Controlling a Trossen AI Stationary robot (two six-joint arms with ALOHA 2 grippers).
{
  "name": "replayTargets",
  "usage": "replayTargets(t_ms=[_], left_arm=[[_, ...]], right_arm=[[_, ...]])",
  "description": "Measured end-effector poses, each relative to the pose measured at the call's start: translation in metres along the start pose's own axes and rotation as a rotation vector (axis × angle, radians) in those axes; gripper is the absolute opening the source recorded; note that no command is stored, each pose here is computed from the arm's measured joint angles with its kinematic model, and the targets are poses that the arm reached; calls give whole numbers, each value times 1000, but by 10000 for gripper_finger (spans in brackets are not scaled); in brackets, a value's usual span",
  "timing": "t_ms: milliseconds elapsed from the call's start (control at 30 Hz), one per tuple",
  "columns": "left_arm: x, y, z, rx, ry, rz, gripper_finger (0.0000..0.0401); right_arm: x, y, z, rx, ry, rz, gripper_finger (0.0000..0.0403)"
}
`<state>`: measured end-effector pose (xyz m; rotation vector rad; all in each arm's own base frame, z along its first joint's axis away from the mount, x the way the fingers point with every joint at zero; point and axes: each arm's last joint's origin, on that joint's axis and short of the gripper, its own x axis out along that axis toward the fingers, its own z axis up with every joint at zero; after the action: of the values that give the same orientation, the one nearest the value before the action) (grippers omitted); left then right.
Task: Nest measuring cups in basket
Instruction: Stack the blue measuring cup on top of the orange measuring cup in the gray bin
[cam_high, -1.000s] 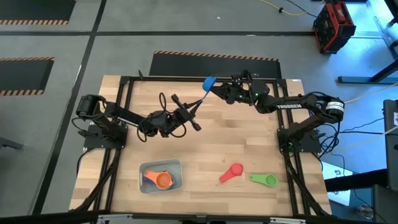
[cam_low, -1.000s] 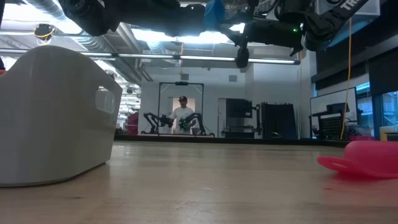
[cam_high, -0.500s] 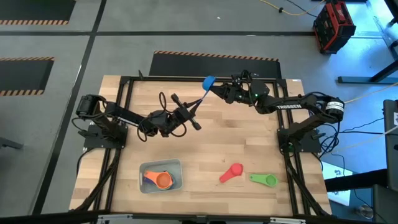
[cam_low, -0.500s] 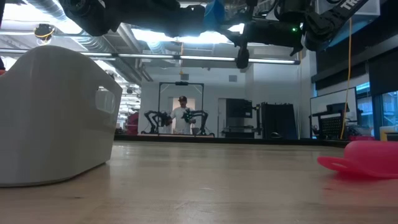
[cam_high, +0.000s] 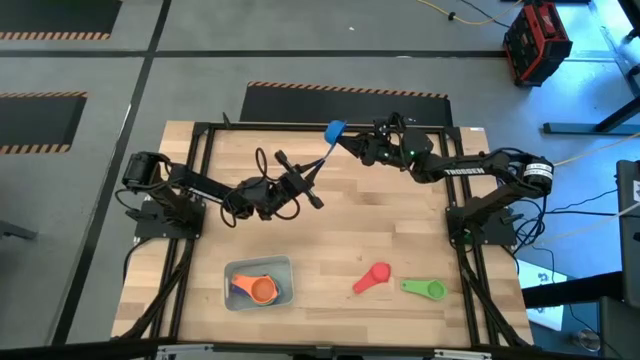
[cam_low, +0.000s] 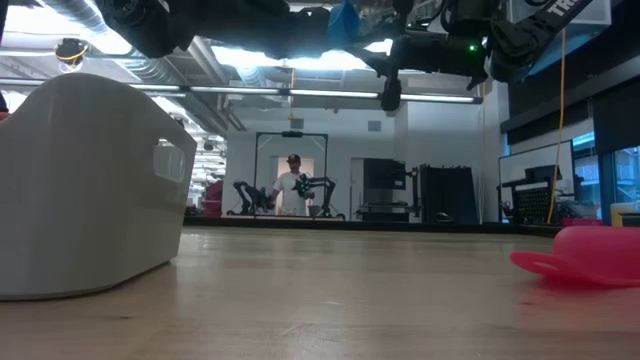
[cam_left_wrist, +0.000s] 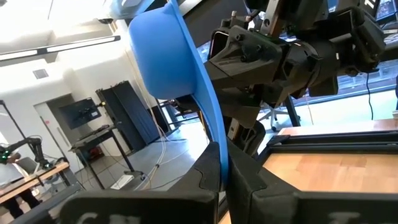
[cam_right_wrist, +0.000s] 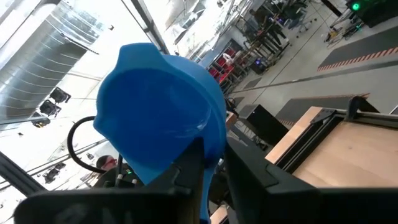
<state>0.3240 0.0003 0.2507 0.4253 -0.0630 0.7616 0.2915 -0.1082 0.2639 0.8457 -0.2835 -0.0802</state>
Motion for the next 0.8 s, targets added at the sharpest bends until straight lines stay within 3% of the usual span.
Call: replayTargets(t_ms=[233, 533, 667, 800], left_arm=[[0, 2, 0, -3, 40, 70, 1], [1, 6, -2, -4, 97, 164, 0], [-8, 3, 8, -50, 72, 139, 0], [-28, 1, 31, -112, 44, 112, 0]], right_arm=[[-1, -4, 5, -73, -108, -91, 67], [-4, -15, 17, -157, -136, -144, 67], [-6, -20, 19, -224, -84, -133, 67], [-8, -24, 20, -299, 43, -51, 67]])
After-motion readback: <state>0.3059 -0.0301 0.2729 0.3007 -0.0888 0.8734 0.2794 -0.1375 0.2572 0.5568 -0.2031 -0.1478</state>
